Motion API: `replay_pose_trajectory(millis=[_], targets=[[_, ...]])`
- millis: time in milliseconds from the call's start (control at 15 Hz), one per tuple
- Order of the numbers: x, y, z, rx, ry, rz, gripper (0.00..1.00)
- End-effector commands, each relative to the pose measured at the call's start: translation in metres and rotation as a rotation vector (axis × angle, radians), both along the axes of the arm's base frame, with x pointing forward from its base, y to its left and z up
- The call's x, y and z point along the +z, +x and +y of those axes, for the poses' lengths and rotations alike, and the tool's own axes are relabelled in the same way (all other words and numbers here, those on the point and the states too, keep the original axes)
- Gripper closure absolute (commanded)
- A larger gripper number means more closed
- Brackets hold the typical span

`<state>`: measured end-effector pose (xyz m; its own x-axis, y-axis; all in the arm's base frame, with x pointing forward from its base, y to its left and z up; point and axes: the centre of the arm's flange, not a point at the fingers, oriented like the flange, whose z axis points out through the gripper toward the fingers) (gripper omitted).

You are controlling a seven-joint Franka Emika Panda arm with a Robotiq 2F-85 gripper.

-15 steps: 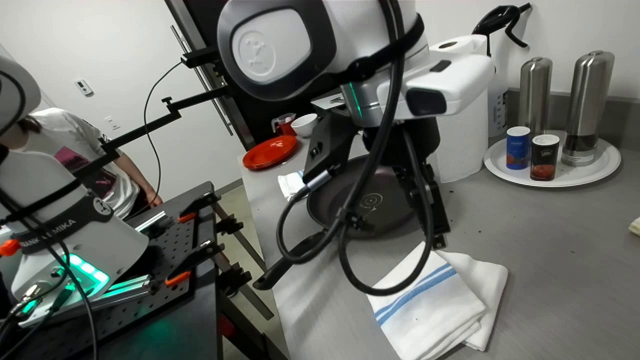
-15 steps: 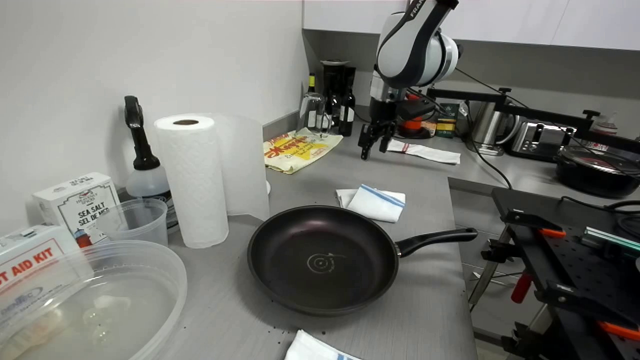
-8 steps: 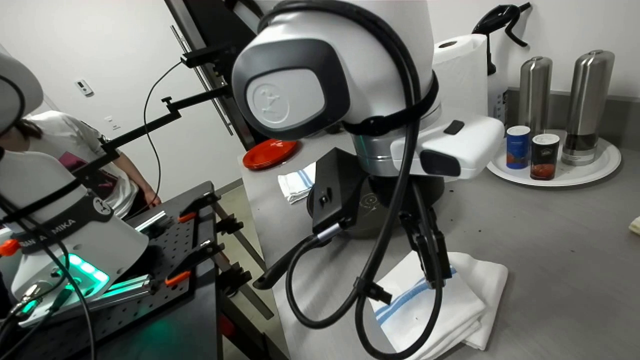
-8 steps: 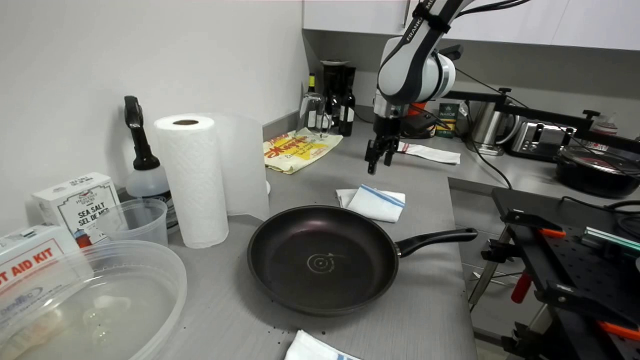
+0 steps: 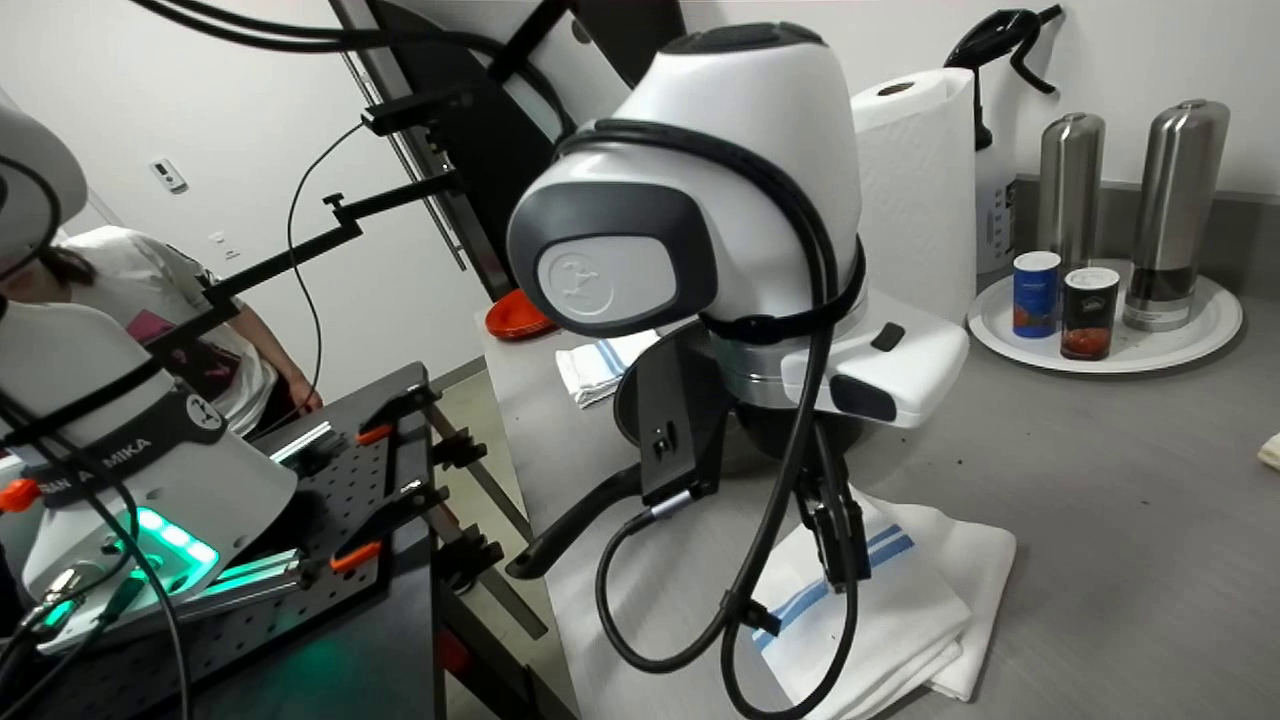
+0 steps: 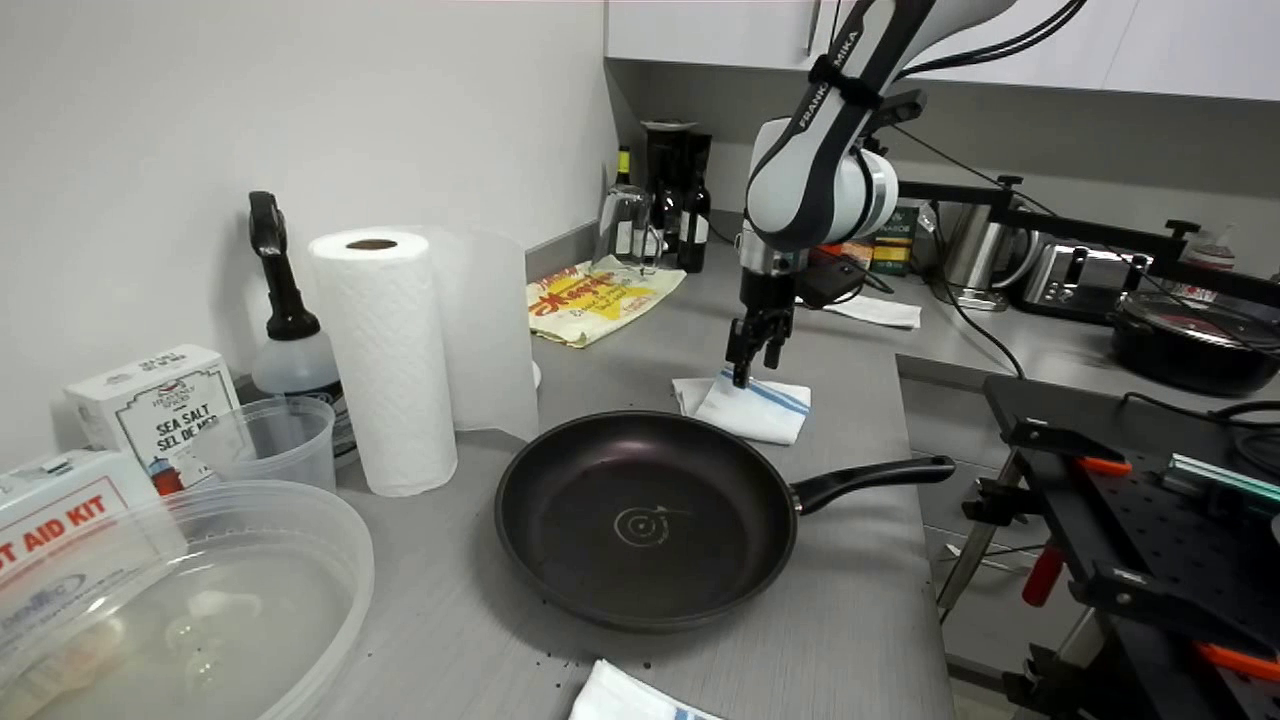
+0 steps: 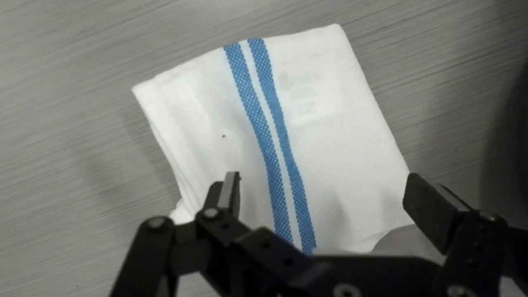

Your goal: Wipe the pan with a towel

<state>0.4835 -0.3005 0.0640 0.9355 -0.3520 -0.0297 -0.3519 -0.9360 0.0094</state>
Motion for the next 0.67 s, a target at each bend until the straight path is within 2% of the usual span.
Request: replay_pose_trajectory(millis=[0, 600], targets=[[-0.021, 0.009, -0.003, 0.013, 0.000, -0.010, 0.00], [-0.044, 0.029, -0.015, 0.013, -0.044, -0.039, 0.00]])
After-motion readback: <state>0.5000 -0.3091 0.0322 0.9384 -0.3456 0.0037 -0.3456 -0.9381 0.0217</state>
